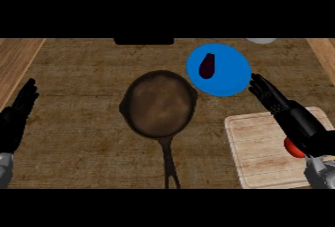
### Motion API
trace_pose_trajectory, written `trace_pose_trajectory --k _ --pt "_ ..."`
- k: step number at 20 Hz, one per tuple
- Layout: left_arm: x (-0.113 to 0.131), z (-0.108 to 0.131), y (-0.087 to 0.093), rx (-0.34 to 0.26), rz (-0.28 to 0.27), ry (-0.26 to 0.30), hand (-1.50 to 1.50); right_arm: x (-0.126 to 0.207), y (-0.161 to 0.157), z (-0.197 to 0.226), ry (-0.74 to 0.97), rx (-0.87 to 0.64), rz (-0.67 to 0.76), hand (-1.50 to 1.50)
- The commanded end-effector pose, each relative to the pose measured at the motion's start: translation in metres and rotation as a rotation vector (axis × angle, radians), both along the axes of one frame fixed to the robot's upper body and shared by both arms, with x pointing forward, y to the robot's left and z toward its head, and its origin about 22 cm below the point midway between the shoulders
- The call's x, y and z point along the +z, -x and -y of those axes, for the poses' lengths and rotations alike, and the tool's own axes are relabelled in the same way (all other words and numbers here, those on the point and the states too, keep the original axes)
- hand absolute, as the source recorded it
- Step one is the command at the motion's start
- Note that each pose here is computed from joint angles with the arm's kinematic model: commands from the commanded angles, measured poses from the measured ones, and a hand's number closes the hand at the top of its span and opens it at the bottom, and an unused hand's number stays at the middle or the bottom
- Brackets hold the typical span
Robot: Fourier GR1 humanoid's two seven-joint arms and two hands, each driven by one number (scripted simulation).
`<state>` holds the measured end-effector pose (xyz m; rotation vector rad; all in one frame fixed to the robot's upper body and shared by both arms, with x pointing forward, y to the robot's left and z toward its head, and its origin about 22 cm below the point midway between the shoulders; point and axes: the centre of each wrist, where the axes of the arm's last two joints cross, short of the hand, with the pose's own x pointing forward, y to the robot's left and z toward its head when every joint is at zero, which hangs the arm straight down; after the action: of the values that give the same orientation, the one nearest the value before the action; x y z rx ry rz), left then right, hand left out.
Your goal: Pick the tomato from the cutting board and place it in the pan
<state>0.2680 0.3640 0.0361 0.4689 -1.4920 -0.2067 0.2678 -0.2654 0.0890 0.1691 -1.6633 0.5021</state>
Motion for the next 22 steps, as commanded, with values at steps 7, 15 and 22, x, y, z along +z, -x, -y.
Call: trace_pose_trajectory --k 7,15,22 --pt "-0.002 0.078 -0.014 -0.096 0.019 0.374 0.00 0.058 -0.031 0.087 0.034 0.353 0.141 1.50" --pt "0.006 0.081 -0.012 -0.073 0.043 0.395 0.00 0.075 0.000 0.208 0.109 0.271 0.291 -1.50" --pt "0.026 0.091 -0.026 -0.113 0.027 0.411 0.00 0.089 -0.009 0.198 0.310 0.376 0.427 -1.50"
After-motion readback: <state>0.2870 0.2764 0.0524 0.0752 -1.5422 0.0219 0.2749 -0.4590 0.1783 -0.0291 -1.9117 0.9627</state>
